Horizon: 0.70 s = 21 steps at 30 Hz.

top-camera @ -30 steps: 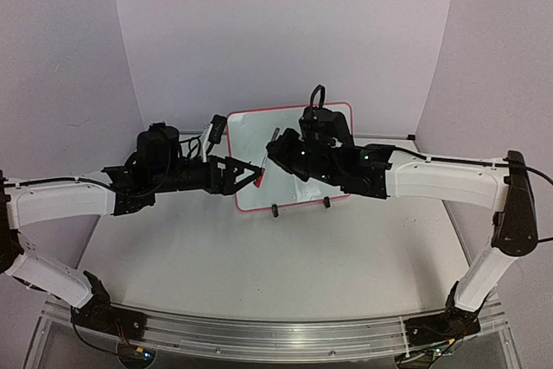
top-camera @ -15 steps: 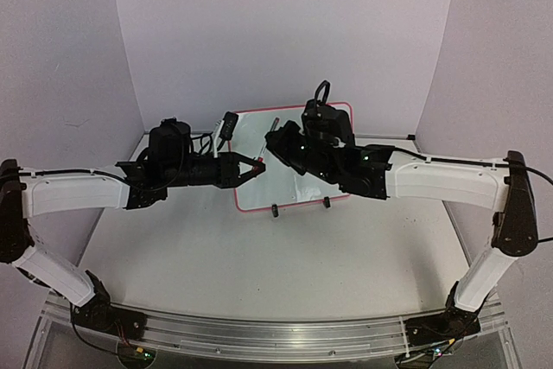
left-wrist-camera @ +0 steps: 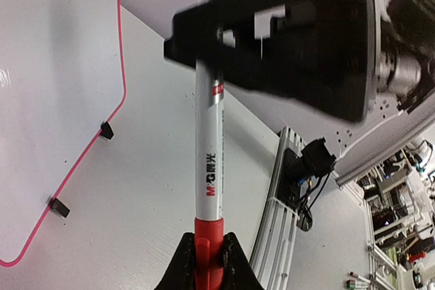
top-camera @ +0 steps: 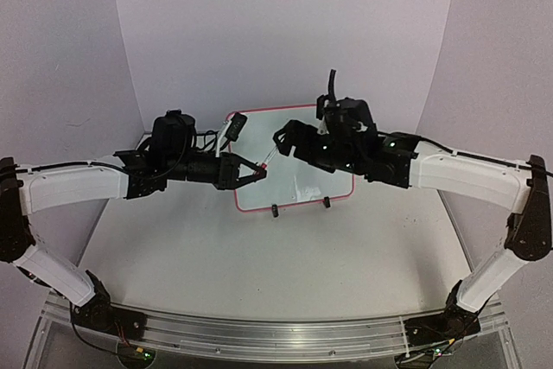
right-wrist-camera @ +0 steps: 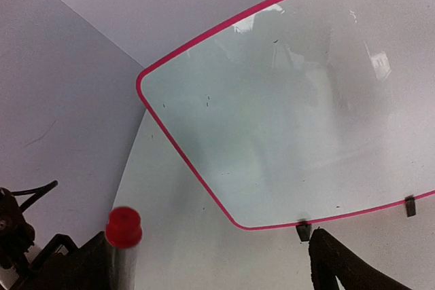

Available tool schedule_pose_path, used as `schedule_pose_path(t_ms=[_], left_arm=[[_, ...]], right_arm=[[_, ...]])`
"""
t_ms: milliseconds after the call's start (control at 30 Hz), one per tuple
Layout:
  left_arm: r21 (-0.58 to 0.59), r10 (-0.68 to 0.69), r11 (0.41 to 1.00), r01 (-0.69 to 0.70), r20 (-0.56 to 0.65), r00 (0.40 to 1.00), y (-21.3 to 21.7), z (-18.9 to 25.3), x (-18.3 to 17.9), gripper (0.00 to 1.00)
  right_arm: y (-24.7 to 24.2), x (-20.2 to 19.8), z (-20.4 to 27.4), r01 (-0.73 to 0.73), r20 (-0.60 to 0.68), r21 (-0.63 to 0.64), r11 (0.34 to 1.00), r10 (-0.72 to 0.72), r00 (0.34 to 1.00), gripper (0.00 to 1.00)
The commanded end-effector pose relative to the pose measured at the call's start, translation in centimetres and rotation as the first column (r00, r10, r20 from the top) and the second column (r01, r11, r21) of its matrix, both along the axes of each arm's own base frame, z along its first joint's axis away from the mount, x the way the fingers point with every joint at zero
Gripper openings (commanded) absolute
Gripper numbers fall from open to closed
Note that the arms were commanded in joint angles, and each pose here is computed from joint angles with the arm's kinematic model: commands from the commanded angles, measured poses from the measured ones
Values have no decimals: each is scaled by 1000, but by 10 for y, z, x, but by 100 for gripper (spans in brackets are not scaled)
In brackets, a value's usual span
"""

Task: Write a sentence on the whiteboard
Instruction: Pass from the right arm to the left, then open the pen cap of the whiteboard marker.

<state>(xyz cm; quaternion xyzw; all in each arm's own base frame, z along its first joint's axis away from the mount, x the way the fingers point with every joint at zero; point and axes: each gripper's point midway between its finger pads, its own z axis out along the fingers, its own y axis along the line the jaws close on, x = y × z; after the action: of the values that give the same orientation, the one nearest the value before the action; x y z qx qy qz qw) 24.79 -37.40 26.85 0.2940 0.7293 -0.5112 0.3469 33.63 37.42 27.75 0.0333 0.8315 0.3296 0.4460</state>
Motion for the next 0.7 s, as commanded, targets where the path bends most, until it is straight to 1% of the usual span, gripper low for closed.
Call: schedule_pose_path(t_ms=[0, 33, 100, 133, 200, 233, 300, 367, 433, 500, 567, 667], left_arm=[[33, -161, 987, 160, 35, 986, 5, 6, -17, 0], [62, -201, 978, 199, 21, 979, 8, 0, -22, 0], [98, -246, 964, 245, -6, 969, 11, -10, -30, 0], [111, -274, 955, 273, -13, 962, 12, -13, -34, 0], [117, -314, 942, 314, -22, 949, 12, -15, -40, 0], [128, -347, 929, 348, -32, 937, 13, -19, -46, 0], [125, -393, 910, 395, -36, 919, 13, -19, -55, 0], [130, -425, 894, 428, -49, 904, 15, -17, -64, 0], [135, -444, 886, 444, -33, 896, 17, -16, -68, 0], [128, -464, 877, 463, -26, 886, 20, -13, -74, 0], [97, -501, 859, 502, -36, 865, 20, -8, -82, 0], [86, -525, 846, 527, -49, 850, 20, -8, -87, 0]], right_arm=[[-33, -10, 29, -218, -1, -104, 970, 219, 976, 95], [-36, -20, 36, -330, -10, -92, 939, 331, 944, 95], [-38, -36, 47, -446, -17, -88, 891, 447, 895, 95], [-36, -44, 50, -503, -35, -66, 862, 502, 864, 95], [-34, -54, 51, -564, -56, -53, 824, 561, 826, 95], [-28, -65, 53, -632, -77, -19, 774, 629, 773, 95], [-21, -77, 47, -695, -122, 22, 719, 692, 712, 94], [-14, -86, 42, -744, -150, 67, 665, 744, 651, 92], [-9, -92, 40, -771, -164, 104, 628, 776, 609, 91], [-3, -99, 38, -801, -175, 157, 578, 815, 553, 89], [0, -101, 29, -808, -205, 182, 560, 826, 526, 87], [4, -105, 25, -821, -213, 216, 528, 846, 488, 84]])
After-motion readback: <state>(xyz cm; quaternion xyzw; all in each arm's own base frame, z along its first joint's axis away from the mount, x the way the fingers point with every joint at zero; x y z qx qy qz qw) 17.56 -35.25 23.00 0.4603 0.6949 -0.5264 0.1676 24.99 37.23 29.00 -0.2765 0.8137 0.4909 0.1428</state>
